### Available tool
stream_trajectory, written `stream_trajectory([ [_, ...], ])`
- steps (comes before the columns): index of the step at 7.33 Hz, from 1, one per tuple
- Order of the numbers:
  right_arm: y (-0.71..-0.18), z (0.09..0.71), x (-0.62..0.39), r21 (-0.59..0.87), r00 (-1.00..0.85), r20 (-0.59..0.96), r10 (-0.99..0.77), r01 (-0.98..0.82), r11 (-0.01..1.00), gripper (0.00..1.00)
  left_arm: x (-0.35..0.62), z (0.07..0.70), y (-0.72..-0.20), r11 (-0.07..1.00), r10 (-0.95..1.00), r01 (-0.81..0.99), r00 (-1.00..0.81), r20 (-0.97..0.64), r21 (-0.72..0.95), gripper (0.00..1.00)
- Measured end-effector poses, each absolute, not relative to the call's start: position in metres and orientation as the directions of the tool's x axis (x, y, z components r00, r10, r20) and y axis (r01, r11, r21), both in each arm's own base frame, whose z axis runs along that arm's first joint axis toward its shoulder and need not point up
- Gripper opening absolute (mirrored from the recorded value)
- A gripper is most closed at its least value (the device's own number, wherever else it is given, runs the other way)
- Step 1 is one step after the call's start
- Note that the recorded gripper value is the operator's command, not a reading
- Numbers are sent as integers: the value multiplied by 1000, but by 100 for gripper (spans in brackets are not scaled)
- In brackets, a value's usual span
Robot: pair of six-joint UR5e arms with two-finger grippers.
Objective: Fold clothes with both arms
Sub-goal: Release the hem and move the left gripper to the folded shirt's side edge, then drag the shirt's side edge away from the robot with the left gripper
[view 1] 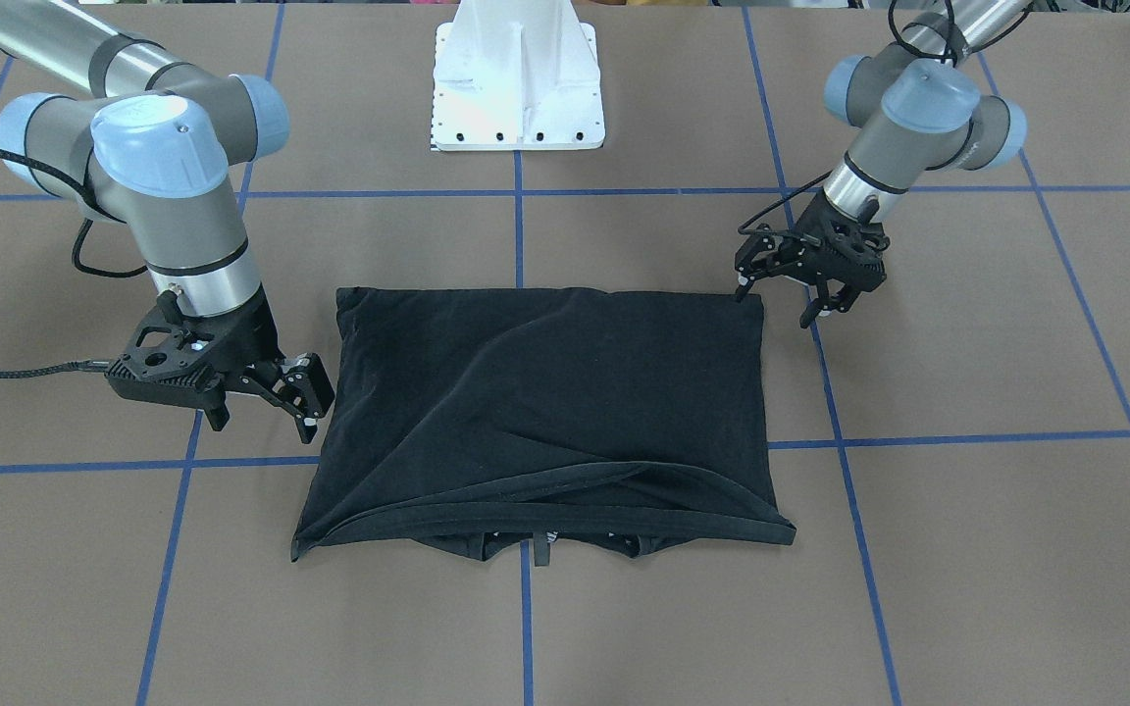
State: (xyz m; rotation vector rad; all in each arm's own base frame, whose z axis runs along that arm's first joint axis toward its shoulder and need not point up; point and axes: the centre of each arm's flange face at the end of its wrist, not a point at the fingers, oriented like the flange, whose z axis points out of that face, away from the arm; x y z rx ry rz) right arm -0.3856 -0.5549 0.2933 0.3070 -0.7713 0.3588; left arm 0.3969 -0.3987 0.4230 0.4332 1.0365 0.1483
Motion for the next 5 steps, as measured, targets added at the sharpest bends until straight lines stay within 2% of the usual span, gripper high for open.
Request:
stream_trajectory([
  [1,-555,293,-386,138,662,722,201,-422,896,100,407,426,-388,912,302,93,508,-807,400,70],
  [4,-555,293,-386,138,662,722,201,-423,895,100,417,432,-383,920,279,100,513,-812,380,68],
  [5,-555,293,-386,138,662,722,201,-423,896,100,419,433,-381,920,280,97,513,-812,379,60],
])
